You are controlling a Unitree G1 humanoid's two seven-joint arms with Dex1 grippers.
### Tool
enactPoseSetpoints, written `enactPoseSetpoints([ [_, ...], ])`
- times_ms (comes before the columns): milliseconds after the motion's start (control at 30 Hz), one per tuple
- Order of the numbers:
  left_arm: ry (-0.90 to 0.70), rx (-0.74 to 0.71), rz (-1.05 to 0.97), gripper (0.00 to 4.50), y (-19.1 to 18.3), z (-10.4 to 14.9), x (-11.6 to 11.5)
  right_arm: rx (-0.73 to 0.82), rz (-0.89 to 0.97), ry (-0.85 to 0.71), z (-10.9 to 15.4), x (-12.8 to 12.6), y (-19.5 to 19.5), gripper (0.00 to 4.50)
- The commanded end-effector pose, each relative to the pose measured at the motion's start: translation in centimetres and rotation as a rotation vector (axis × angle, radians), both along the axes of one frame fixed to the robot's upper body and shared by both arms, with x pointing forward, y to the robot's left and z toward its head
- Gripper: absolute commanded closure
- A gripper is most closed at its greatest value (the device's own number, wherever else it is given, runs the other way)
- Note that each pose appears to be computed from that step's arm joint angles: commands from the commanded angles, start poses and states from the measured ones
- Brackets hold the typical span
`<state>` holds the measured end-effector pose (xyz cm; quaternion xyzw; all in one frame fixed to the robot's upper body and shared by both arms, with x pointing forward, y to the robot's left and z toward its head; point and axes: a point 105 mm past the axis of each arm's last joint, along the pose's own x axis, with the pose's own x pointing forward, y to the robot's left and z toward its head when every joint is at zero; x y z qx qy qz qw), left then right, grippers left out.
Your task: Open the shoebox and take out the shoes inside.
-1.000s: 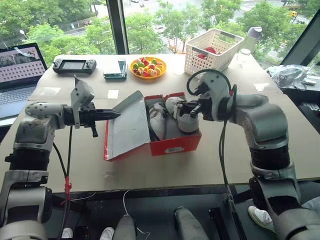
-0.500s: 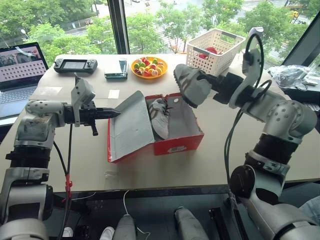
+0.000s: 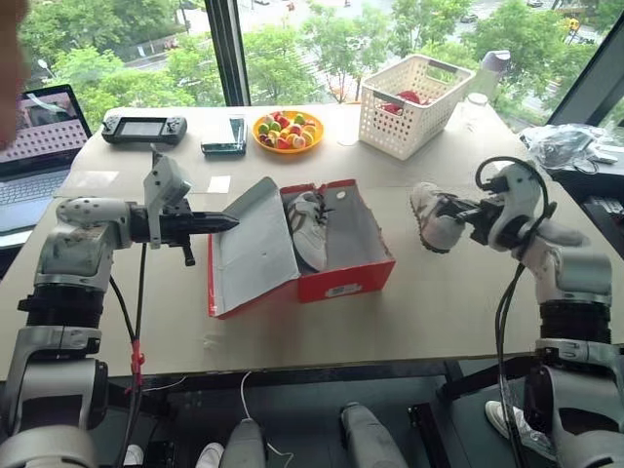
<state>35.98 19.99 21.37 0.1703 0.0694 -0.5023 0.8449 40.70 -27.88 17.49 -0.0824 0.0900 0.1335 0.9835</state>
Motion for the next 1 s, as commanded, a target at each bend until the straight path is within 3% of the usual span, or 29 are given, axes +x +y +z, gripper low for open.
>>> enactPoseSetpoints([
  [33,-0.046,0.006,-0.011,4.5,-0.2,1.1,-0.3,-0.088,0.052,-0.091,1.6,0.0,-0.6,4.48],
  [300,-0.038,0.0,-0.017,4.5,-0.4,0.8,-0.4,-0.28,0.045,-0.011,-1.3,0.3,-2.8,4.48],
  [500,-0.037,-0.006,-0.015,4.5,-0.5,0.7,-0.4,-0.253,0.052,-0.013,-1.4,0.4,-2.6,2.59],
  [733,-0.037,-0.011,-0.022,4.5,-0.8,0.6,-0.3,-0.325,0.066,-0.054,0.9,-0.2,-1.6,0.22],
  [767,-0.037,-0.012,-0.023,4.5,-0.9,0.6,-0.3,-0.332,0.085,-0.069,1.6,-0.5,-1.1,0.03],
  [1000,-0.035,-0.015,-0.031,4.5,-1.1,0.6,-0.1,-0.298,0.271,-0.187,7.2,-3.5,4.5,0.03],
])
